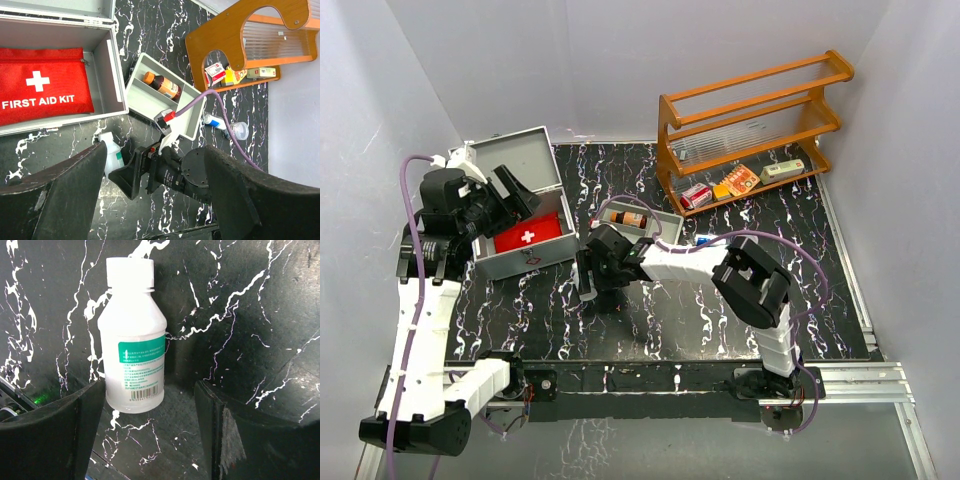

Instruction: Organize the medicine kit

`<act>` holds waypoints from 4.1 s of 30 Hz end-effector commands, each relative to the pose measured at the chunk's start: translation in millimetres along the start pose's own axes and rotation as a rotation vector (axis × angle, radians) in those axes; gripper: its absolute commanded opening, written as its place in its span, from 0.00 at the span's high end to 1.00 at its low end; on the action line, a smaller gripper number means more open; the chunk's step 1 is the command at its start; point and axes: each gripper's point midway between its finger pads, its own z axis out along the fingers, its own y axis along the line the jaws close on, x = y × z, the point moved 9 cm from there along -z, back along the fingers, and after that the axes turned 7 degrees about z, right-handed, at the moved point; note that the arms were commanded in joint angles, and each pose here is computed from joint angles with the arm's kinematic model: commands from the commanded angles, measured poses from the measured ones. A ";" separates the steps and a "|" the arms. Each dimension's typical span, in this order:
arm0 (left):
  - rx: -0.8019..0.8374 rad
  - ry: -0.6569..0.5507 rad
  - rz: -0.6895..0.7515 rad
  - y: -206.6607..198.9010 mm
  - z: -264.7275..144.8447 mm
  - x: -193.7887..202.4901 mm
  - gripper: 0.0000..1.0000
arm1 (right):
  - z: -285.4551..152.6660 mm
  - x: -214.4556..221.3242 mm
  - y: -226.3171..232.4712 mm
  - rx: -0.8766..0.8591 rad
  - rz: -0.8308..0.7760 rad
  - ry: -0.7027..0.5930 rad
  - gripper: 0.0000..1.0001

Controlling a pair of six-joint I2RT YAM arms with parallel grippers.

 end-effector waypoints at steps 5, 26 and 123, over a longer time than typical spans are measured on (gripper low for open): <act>0.022 0.011 -0.003 -2.5 2.5 0.8 0.23 | 4.1 -13.3 14.8 -0.053 -0.004 -0.042 0.37; 0.017 0.025 -0.001 -3.4 13.5 -5.1 0.23 | 14.9 -22.8 -0.5 0.044 -0.226 -0.099 0.59; 0.363 0.107 0.299 -92.3 135.1 39.8 0.23 | -166.5 -116.0 -203.1 0.608 1.014 -0.625 0.40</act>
